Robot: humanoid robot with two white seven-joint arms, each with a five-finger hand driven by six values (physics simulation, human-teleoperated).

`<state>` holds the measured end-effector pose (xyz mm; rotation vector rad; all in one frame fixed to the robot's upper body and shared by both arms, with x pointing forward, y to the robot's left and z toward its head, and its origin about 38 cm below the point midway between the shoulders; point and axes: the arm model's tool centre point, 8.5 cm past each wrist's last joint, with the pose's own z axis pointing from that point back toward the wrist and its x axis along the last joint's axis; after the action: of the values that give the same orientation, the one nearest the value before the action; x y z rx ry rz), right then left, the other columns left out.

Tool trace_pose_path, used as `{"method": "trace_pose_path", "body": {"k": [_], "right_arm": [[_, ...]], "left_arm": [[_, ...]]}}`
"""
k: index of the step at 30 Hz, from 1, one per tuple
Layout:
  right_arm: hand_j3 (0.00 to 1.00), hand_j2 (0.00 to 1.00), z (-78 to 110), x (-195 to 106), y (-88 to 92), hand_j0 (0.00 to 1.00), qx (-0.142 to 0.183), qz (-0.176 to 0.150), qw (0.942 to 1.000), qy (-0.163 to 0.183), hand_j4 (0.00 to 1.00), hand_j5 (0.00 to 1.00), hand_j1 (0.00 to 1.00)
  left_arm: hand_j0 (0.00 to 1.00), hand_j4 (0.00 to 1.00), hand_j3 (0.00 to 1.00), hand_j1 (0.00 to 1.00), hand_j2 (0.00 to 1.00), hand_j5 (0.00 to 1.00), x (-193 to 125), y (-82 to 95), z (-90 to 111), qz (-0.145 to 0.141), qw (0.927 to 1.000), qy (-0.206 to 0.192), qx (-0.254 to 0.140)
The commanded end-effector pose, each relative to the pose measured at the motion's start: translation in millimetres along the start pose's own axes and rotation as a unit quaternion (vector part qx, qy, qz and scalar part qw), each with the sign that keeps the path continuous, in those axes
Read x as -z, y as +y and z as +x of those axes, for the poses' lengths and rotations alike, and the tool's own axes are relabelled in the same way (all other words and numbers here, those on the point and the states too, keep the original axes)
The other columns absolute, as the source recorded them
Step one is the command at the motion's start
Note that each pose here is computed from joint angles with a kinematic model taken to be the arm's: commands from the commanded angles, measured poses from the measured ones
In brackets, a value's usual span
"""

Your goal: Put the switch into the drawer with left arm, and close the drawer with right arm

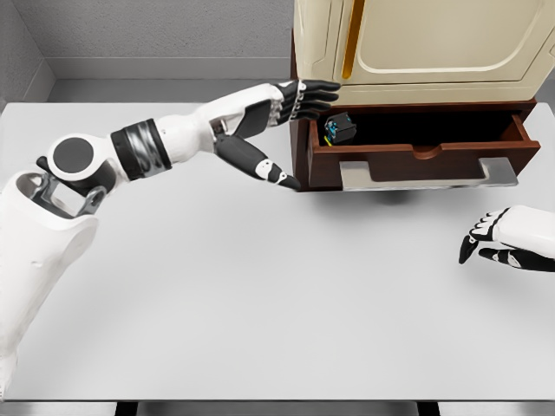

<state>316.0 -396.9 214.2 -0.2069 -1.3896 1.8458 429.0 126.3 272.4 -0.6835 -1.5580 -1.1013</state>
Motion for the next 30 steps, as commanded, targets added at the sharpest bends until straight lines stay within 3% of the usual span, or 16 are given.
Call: {"method": "trace_pose_path", "body": {"k": [1, 16, 21, 25, 30], "right_arm": [[0.48, 0.48, -0.1, -0.2, -0.6, 0.48, 0.003, -0.002, 1.0, 0.0, 0.48, 0.48, 0.48], [0.48, 0.48, -3.6, -2.4, 0.3, 0.48, 0.005, -0.001, 1.0, 0.006, 0.48, 0.48, 0.48], [0.48, 0.48, -3.7, -2.4, 0.4, 0.48, 0.005, -0.001, 1.0, 0.006, 0.48, 0.48, 0.48], [0.48, 0.48, -5.8, -3.5, 1.0, 0.48, 0.006, 0.0, 0.9999, 0.01, 0.48, 0.48, 0.48], [0.49, 0.49, -9.8, -5.7, 0.8, 0.49, 0.008, -0.001, 0.9998, 0.016, 0.49, 0.49, 0.49]], "left_arm": [[1.0, 1.0, 1.0, 1.0, 1.0, 1.0, 9.8, -1.1, -11.0, 0.003, 0.9999, 0.009, -0.013], [1.0, 1.0, 1.0, 1.0, 1.0, 1.0, 26.0, -0.5, -36.6, 0.011, 0.9985, 0.04, -0.034], [1.0, 1.0, 1.0, 1.0, 1.0, 1.0, 40.0, -5.9, -32.5, 0.008, 0.999, 0.035, -0.025], [1.0, 1.0, 1.0, 1.0, 1.0, 1.0, 53.3, -20.4, -29.7, -0.012, 0.9992, 0.031, -0.021], [1.0, 1.0, 1.0, 1.0, 1.0, 1.0, 63.9, -35.2, -9.0, -0.031, 0.9995, 0.002, -0.008]]}}
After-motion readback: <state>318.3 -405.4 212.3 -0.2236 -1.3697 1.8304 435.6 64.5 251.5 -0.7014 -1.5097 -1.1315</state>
